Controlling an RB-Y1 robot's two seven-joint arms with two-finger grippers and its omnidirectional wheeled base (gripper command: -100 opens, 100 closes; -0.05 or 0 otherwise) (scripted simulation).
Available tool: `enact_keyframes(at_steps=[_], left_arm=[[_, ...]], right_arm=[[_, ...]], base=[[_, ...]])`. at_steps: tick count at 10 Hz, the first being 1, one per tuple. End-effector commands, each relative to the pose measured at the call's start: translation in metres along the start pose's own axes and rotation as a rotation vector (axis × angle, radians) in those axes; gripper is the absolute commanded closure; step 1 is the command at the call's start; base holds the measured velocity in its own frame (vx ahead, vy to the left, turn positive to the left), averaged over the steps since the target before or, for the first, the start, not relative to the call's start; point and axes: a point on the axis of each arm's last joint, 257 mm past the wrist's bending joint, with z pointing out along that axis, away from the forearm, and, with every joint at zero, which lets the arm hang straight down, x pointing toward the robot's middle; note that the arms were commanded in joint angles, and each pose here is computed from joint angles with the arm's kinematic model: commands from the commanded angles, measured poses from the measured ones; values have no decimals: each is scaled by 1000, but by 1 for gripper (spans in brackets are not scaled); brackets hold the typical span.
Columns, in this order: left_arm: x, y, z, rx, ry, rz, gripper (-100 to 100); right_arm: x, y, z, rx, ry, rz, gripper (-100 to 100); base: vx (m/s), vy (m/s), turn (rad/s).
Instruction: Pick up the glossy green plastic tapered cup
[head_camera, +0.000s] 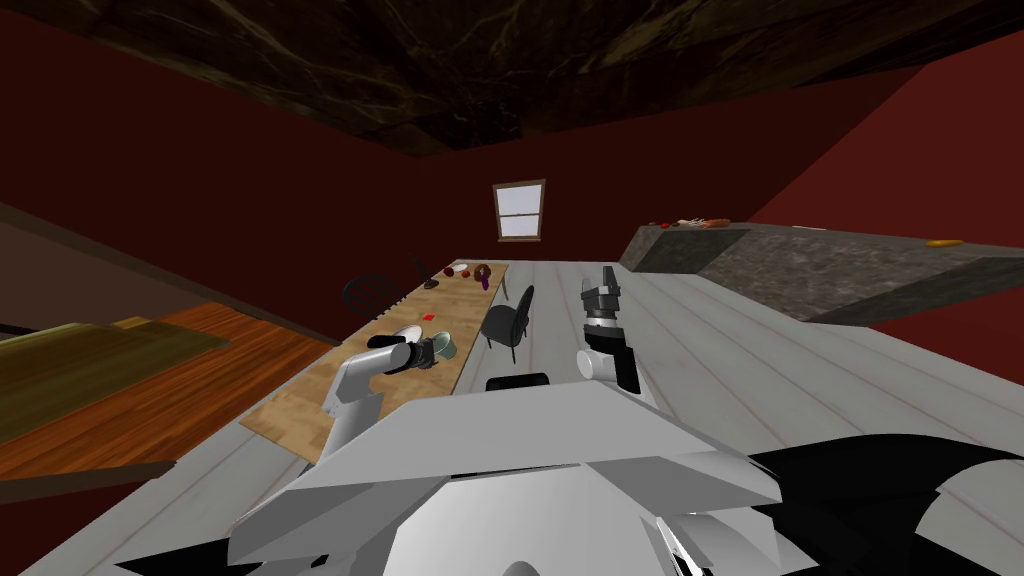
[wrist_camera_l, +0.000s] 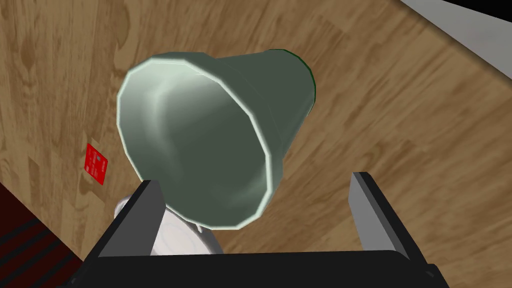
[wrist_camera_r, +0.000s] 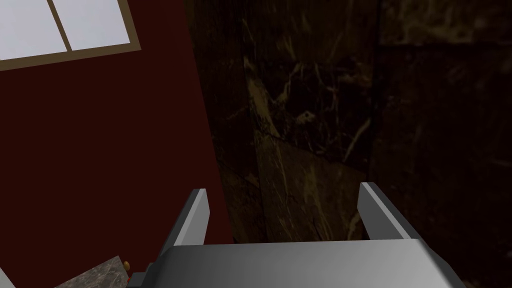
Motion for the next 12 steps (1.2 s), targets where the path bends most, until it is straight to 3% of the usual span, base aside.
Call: enact_keyframes(at_steps=[1, 2, 3, 4, 7, 8, 9, 12], left_arm=[[-1, 16, 8, -56, 4, -8, -100], [1, 11, 6, -36, 3, -5, -100], [1, 12, 6, -41, 3, -6, 0], [0, 12, 13, -39, 1, -12, -100], [-3, 12, 27, -37, -4, -22, -100], [-3, 13, 25, -39, -3, -21, -100], [-4, 12, 25, -37, -3, -21, 100], [-3, 13, 25, -38, -3, -21, 100]], right_arm=[[0, 0, 0, 0, 0, 0, 0], [0, 0, 0, 0, 0, 0, 0], [0, 0, 0, 0, 0, 0, 0], [0, 0, 0, 0, 0, 0, 0], [0, 0, 0, 0, 0, 0, 0], [0, 0, 0, 0, 0, 0, 0], [0, 0, 0, 0, 0, 0, 0], [0, 0, 0, 0, 0, 0, 0]], base=[[75, 2, -12], [29, -2, -1], [6, 0, 0], [-2, 3, -39], [-13, 8, -46], [-5, 4, -7], [0, 0, 0], [0, 0, 0]])
